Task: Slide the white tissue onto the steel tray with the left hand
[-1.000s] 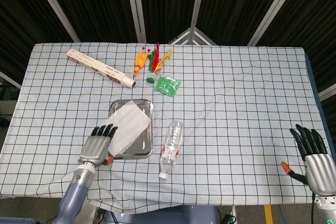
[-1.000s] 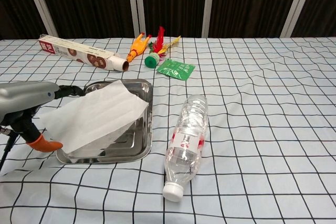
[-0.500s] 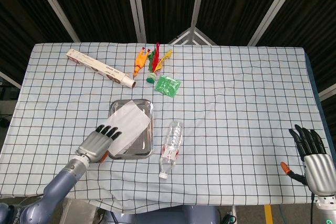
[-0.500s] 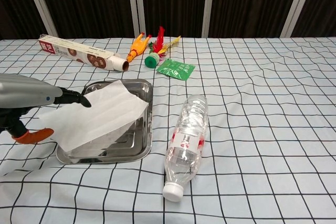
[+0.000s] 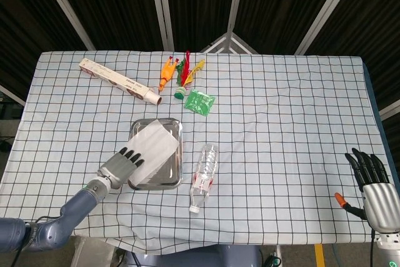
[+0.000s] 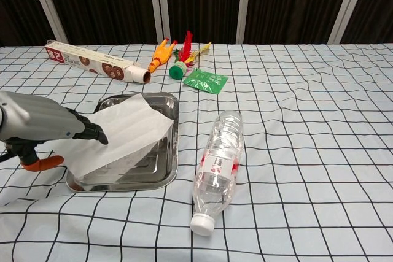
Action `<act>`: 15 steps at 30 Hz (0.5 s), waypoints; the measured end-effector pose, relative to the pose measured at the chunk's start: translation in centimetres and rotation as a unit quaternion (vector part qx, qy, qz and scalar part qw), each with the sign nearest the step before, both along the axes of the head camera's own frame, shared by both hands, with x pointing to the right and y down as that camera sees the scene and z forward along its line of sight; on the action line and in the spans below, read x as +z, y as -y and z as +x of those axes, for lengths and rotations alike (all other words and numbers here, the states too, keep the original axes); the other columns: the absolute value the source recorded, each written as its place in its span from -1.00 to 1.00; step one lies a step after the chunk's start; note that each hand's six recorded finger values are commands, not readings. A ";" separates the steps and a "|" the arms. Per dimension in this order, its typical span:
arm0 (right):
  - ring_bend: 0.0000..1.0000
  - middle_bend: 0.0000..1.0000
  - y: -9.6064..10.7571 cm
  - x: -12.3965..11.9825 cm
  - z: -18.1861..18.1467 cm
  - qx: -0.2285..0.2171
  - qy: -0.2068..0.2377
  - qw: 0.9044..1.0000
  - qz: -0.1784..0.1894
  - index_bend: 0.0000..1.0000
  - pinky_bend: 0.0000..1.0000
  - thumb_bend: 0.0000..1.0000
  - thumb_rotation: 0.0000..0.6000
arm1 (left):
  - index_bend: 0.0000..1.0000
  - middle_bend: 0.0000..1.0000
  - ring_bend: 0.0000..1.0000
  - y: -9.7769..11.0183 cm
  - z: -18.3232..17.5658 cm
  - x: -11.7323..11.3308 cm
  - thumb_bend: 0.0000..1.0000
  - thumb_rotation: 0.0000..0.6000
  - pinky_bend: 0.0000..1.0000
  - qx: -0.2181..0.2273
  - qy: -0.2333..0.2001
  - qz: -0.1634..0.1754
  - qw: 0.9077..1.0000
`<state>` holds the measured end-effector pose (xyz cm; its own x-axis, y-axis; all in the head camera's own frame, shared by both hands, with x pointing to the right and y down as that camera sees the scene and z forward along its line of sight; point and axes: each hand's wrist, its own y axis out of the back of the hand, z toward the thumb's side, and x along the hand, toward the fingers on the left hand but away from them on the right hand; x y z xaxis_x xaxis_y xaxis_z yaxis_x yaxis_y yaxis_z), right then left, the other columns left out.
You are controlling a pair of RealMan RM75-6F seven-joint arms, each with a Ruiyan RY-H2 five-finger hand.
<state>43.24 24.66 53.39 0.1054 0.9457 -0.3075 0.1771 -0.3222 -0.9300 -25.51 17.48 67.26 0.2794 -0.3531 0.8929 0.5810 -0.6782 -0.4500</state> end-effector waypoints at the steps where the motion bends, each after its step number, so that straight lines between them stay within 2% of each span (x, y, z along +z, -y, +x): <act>1: -1.00 -1.00 0.0 0.0 0.0 0.000 0.000 1.000 0.000 -1.00 -1.00 -0.42 1.00 | -1.00 -1.00 -1.00 -0.2 0.0 0.2 0.27 1.00 -1.00 -0.001 0.002 -0.002 1.000; 10: -1.00 -1.00 0.0 0.1 0.0 0.000 0.000 1.000 -0.001 -1.00 -1.00 -0.42 1.00 | -1.00 -1.00 -1.00 -0.7 1.1 0.9 0.27 1.00 -1.00 -0.050 -0.001 -0.009 0.999; 15: -1.00 -1.00 0.0 0.0 0.0 -0.001 0.001 1.000 0.000 -1.00 -1.00 -0.42 1.00 | -1.00 -1.00 -1.00 -1.0 2.0 0.6 0.27 1.00 -1.00 -0.095 -0.014 -0.015 0.995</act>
<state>43.20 24.64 53.39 0.1071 0.9456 -0.3073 0.1781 -0.3223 -0.9297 -23.55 18.47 67.85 0.2361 -0.3750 0.8965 0.4286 -0.7878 -0.4424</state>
